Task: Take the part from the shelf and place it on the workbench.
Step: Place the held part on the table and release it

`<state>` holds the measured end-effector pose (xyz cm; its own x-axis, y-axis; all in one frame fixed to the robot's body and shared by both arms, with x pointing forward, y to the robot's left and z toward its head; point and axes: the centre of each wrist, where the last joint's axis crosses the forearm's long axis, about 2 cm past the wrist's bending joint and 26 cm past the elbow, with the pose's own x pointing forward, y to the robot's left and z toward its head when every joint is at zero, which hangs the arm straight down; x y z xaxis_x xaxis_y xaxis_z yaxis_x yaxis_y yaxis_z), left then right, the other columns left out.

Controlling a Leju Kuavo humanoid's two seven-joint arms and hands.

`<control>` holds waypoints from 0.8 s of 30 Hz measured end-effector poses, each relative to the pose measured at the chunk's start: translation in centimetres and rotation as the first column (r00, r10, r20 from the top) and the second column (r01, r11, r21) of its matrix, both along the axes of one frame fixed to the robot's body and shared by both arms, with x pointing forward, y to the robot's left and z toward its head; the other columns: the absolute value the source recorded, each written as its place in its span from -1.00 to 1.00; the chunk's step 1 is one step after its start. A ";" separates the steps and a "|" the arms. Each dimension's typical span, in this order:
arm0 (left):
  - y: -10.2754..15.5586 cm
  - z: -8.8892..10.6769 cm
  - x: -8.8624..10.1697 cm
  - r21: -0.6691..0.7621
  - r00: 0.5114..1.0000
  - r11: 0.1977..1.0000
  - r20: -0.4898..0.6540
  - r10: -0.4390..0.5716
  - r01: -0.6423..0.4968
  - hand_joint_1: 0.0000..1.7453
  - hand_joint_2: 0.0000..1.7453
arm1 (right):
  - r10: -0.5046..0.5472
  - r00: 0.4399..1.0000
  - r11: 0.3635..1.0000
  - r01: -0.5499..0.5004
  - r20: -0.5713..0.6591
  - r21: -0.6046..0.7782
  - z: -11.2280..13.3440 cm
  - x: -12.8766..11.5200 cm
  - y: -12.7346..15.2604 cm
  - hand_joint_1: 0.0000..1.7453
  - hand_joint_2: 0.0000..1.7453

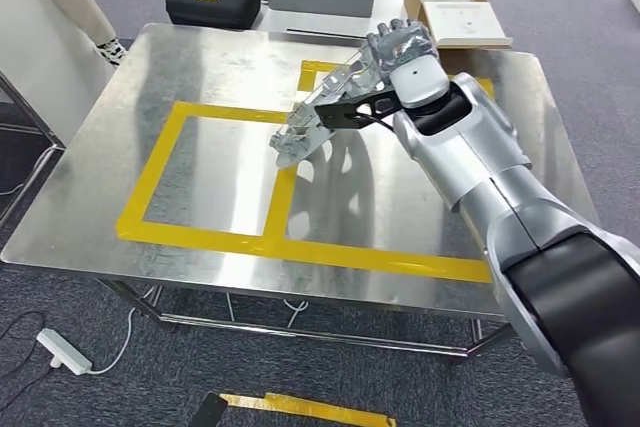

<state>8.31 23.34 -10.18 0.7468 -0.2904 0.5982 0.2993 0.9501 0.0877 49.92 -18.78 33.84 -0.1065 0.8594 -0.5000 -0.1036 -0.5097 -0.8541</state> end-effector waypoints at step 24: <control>0.3 -0.2 -0.7 0.015 0.999 1.000 -0.022 0.026 -0.026 -1.00 -1.00 | -0.059 0.986 0.218 0.165 -0.156 0.962 -4.2 -0.3 -4.8 -1.00 -1.00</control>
<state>7.65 23.65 -10.33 0.7675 -0.2792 0.5770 0.2764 0.9563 0.0950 49.64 -23.58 29.60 0.0482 0.6805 0.7312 -0.1664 0.7273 -0.6658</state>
